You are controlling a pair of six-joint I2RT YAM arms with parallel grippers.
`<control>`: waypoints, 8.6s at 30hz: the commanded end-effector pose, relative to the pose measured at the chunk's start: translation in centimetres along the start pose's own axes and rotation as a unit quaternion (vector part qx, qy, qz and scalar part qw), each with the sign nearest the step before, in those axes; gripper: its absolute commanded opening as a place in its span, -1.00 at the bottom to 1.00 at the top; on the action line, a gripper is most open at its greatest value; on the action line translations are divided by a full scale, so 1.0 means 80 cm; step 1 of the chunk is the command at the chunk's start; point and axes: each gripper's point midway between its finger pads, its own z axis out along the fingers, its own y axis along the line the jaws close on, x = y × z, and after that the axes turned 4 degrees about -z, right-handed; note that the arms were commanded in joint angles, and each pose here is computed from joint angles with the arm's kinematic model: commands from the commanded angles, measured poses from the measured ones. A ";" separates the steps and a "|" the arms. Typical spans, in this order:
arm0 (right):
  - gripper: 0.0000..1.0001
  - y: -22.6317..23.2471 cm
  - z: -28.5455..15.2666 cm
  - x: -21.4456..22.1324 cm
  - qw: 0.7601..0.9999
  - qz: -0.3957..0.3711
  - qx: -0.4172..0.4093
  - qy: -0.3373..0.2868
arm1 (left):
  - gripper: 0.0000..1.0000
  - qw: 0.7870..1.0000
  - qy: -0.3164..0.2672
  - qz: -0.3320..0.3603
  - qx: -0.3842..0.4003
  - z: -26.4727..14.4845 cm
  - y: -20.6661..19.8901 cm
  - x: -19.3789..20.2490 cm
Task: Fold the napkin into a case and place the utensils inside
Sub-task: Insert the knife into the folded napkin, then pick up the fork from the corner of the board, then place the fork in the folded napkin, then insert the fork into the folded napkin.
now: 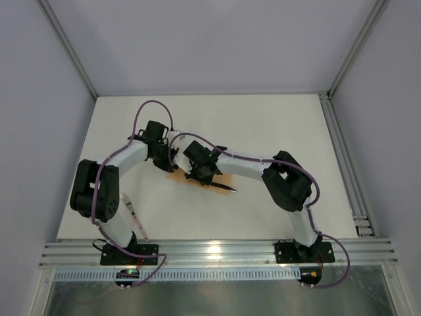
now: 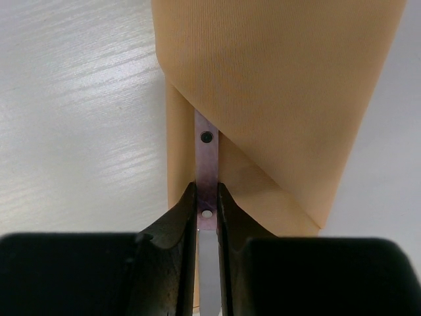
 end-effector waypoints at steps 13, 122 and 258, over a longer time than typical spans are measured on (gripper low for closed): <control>-0.24 -0.021 -0.014 -0.039 0.998 0.006 0.042 -0.052 | -0.34 0.999 -0.043 -0.006 -0.011 -0.026 0.021 -0.019; 0.28 -0.076 -0.175 0.001 0.936 0.150 0.276 -0.155 | 0.63 0.946 0.284 -0.126 -0.090 -0.107 0.061 0.240; -0.28 -0.037 -0.140 0.169 0.739 0.625 -0.010 -0.252 | -0.31 0.993 -0.021 0.114 0.016 -0.044 -0.053 -0.126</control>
